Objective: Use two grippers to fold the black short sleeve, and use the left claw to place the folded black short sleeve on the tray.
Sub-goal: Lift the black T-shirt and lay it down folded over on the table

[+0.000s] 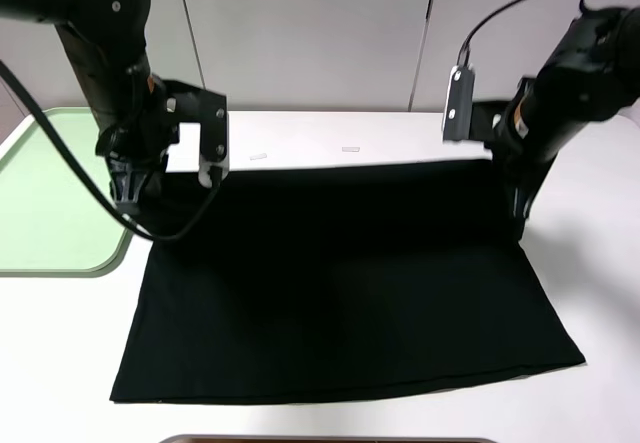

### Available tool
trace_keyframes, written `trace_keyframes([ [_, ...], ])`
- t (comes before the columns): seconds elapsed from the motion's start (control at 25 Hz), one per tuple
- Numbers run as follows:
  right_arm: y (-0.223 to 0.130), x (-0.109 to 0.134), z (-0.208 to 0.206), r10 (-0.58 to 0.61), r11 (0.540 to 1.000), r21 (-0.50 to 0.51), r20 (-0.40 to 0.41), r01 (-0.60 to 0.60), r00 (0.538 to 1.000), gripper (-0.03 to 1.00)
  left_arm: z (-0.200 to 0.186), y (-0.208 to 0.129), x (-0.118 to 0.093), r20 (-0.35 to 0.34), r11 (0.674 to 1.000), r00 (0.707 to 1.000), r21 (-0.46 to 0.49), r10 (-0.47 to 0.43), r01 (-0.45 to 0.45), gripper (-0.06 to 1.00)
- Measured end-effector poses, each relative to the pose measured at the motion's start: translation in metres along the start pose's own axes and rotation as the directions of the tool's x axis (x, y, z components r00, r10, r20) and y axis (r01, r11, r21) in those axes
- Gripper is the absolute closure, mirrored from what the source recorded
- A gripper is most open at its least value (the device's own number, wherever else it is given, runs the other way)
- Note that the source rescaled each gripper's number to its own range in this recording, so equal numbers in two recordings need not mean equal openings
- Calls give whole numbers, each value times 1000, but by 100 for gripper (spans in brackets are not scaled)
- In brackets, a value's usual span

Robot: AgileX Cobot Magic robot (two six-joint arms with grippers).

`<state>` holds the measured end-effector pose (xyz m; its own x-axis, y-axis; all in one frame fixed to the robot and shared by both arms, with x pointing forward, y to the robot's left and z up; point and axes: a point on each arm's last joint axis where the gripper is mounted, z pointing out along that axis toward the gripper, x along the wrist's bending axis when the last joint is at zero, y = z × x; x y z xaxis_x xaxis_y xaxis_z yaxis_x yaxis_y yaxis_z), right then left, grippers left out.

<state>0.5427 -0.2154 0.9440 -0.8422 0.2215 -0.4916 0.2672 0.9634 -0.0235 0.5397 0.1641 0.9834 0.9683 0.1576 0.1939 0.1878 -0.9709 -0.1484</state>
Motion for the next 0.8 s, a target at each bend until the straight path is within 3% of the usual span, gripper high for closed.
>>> trace_keyframes([
  [0.2, -7, 28, 6, 11, 999, 39, -106, -7, 994, 88, 18, -8, -25, 154, 999, 988, 53, -6, -2, 94],
  [0.48, -19, 37, -2, 128, 981, 171, -195, -95, 972, 88, 18, -6, -44, 330, 1000, 944, 28, -16, 7, 94],
  [0.8, -29, 43, -15, 208, 953, 269, -250, -139, 946, 88, -1, -9, -50, 356, 999, 934, -32, -14, 26, 94],
])
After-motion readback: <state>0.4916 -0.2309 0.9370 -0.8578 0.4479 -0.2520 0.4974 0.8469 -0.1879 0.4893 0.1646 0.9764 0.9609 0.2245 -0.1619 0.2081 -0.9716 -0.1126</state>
